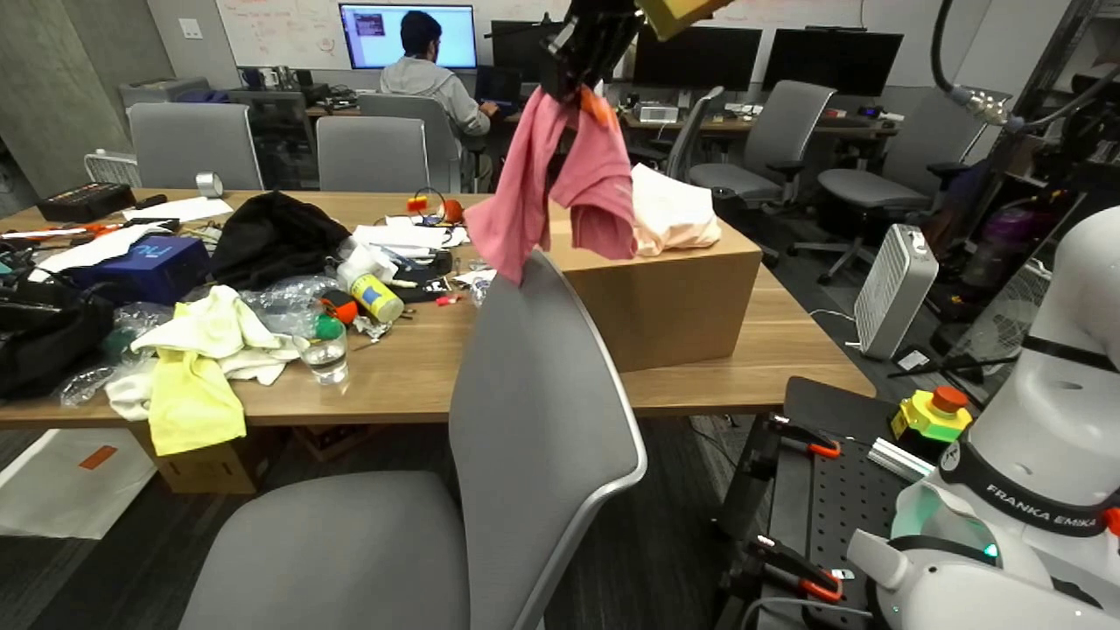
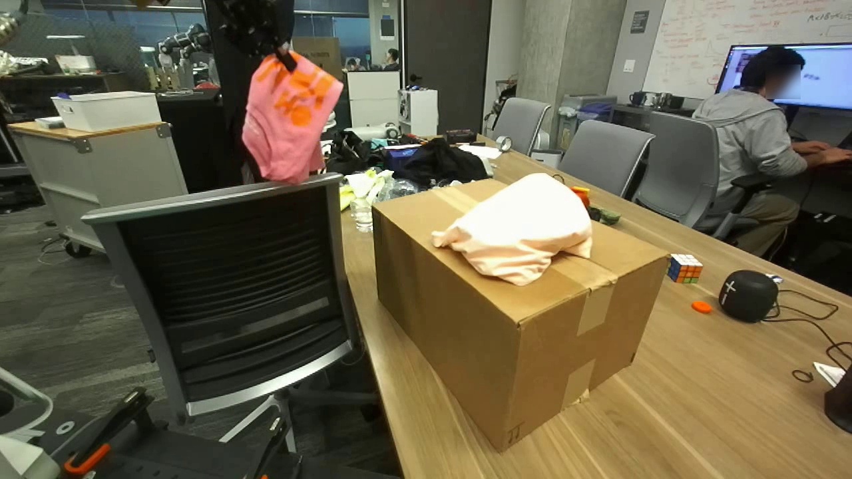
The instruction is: Remove the clothes from the chair and put them on top of the box
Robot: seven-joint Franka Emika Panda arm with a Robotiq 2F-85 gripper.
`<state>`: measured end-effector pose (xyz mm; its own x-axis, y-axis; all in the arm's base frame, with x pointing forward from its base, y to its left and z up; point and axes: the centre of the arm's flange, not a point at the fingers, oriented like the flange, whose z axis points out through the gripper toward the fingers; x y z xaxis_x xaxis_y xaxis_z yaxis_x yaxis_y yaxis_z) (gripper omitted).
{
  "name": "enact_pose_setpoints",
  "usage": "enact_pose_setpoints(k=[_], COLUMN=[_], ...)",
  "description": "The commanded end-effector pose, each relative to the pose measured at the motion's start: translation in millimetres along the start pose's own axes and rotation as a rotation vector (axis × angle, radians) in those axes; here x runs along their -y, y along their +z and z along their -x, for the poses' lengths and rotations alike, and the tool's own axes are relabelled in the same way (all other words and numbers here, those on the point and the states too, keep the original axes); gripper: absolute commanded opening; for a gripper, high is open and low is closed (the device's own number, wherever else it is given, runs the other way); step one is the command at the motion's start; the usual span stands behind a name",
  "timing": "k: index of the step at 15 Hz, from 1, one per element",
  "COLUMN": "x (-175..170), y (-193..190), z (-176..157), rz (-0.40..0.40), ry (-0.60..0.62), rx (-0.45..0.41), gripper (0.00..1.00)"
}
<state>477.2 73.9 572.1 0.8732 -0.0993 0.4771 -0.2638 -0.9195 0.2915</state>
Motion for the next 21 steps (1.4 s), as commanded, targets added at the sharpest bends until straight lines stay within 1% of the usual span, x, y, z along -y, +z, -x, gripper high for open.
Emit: enact_pose_setpoints(k=[1, 4, 7, 8, 9, 11, 12, 15, 19, 20, 21], x=[-29.7, -70.2, -109.3, -129.6, -142.7, -174.4, -185.9, -216.7, -234.9, -234.5, -235.3], y=[17.2, 54.8, 95.0, 101.3, 107.7, 117.5, 120.3, 123.1, 122.8, 125.5, 127.5], z=[-51.9, -73.5, -84.9, -84.8, -87.8, -91.2, -93.8, -99.0, -104.0, -108.3, -108.2], rz=[0.08, 0.173, 0.258, 0.286, 0.314, 0.352, 0.368, 0.391, 0.397, 0.402, 0.416], ry=[0.08, 0.162, 0.244, 0.28, 0.31, 0.389, 0.43, 0.569, 0.699, 0.717, 0.712], rx=[0.046, 0.099, 0.155, 0.169, 0.183, 0.189, 0.18, 0.1, -0.043, -0.061, -0.063], gripper=[0.05, 0.05, 0.05, 0.05, 0.05, 0.05, 0.05, 0.05, 0.05, 0.08, 0.36])
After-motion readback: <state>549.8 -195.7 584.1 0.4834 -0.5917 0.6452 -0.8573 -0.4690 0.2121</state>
